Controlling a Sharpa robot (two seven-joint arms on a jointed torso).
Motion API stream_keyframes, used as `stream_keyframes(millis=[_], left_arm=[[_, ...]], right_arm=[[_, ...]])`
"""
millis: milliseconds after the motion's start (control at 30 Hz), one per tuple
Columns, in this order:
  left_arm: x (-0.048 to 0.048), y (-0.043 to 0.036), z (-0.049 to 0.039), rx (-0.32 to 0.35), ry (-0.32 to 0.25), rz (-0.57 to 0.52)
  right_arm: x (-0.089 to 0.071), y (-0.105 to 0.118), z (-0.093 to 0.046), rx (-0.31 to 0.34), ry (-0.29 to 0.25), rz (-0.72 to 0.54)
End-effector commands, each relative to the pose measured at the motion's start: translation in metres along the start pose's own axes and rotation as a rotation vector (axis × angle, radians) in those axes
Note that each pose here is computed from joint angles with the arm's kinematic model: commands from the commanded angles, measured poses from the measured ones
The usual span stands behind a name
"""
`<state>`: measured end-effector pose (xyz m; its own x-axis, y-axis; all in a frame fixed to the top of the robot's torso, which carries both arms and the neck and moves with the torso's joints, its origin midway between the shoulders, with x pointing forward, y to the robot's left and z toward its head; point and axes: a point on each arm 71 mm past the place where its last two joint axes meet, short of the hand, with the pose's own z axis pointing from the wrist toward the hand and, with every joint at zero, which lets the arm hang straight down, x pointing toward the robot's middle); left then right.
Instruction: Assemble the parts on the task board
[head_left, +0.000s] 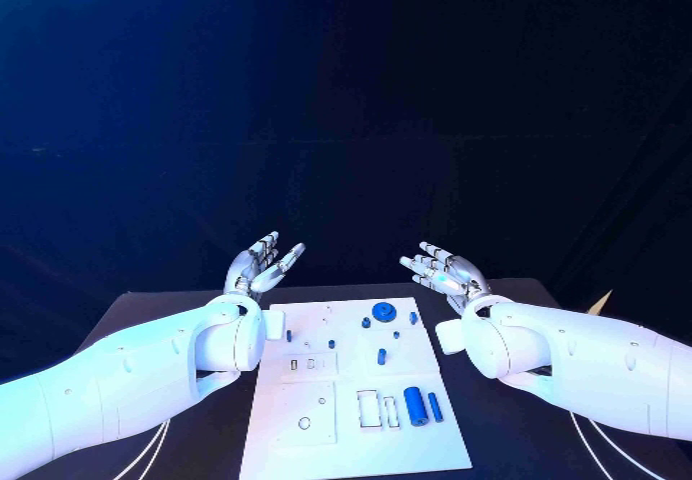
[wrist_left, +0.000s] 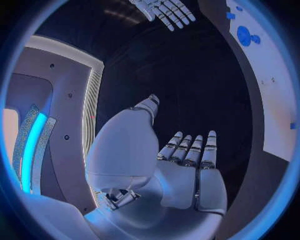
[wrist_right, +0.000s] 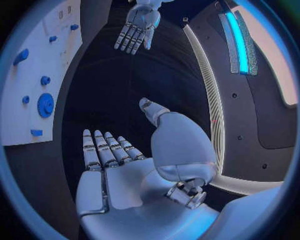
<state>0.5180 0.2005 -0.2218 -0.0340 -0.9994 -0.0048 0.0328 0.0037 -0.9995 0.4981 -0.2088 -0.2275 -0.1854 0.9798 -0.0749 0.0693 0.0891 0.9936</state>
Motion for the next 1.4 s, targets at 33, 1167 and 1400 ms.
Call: stream_keyframes(millis=[33,1167,1400], left_arm=[[0.0058,-0.0017,0.0008,0.014,0.071,-0.022],[-0.0206,-0.0323,-0.0329,0.057,0.204,-0.074],[-0.0158,-0.0444,-0.0459,0.068,0.250,-0.095]], right_arm=[[0.009,-0.002,0.002,0.041,0.176,-0.020],[-0.007,0.044,0.027,-0.259,0.277,-0.889],[0.000,0.051,0.030,-0.249,0.285,-1.152]])
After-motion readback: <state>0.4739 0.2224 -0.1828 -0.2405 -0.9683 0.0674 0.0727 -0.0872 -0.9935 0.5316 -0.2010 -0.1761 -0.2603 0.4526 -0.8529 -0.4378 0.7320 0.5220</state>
